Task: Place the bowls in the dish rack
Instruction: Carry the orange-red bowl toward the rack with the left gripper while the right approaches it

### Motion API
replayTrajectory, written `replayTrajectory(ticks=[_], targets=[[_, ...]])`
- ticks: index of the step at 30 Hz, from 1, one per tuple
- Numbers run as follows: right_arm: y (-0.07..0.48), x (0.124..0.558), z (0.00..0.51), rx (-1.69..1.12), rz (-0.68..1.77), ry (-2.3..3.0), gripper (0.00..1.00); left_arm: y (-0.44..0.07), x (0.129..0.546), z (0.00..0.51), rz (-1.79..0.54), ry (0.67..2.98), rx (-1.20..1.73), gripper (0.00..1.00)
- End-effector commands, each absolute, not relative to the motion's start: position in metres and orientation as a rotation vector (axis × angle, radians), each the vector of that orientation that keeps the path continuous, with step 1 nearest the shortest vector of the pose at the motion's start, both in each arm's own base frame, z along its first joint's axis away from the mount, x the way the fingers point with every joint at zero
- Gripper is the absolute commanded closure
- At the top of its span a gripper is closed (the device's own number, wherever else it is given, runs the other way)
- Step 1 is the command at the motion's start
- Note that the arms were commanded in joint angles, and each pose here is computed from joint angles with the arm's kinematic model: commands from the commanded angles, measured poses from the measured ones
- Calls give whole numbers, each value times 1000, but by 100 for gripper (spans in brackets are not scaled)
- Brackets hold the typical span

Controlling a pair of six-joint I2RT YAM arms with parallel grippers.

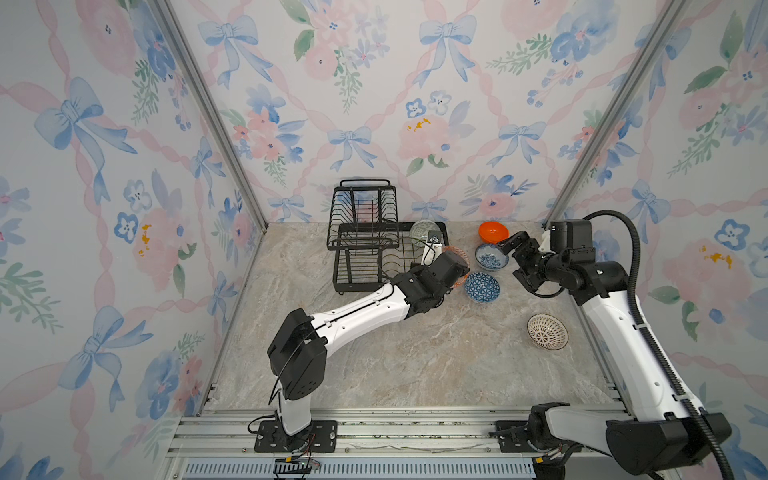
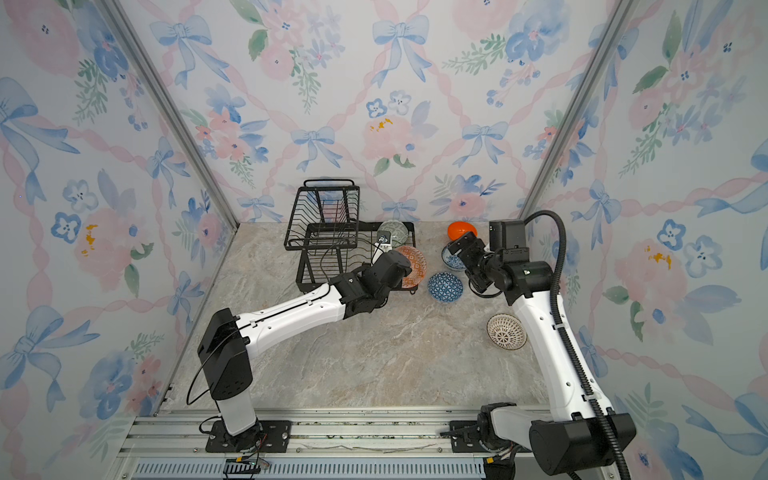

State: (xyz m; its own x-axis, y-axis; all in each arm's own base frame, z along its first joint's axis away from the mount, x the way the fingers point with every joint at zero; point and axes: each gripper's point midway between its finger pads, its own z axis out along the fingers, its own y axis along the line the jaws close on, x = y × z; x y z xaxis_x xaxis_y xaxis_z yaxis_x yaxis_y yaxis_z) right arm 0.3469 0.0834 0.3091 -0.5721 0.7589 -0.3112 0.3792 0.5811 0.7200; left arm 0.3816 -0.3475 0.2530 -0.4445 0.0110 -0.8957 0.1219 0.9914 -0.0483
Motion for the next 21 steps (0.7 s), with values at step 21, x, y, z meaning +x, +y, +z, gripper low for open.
replayTrajectory(ticks=[21], targets=[[135, 379, 377, 993, 1152, 1891, 3, -351, 424, 326, -244, 1641, 75, 100]])
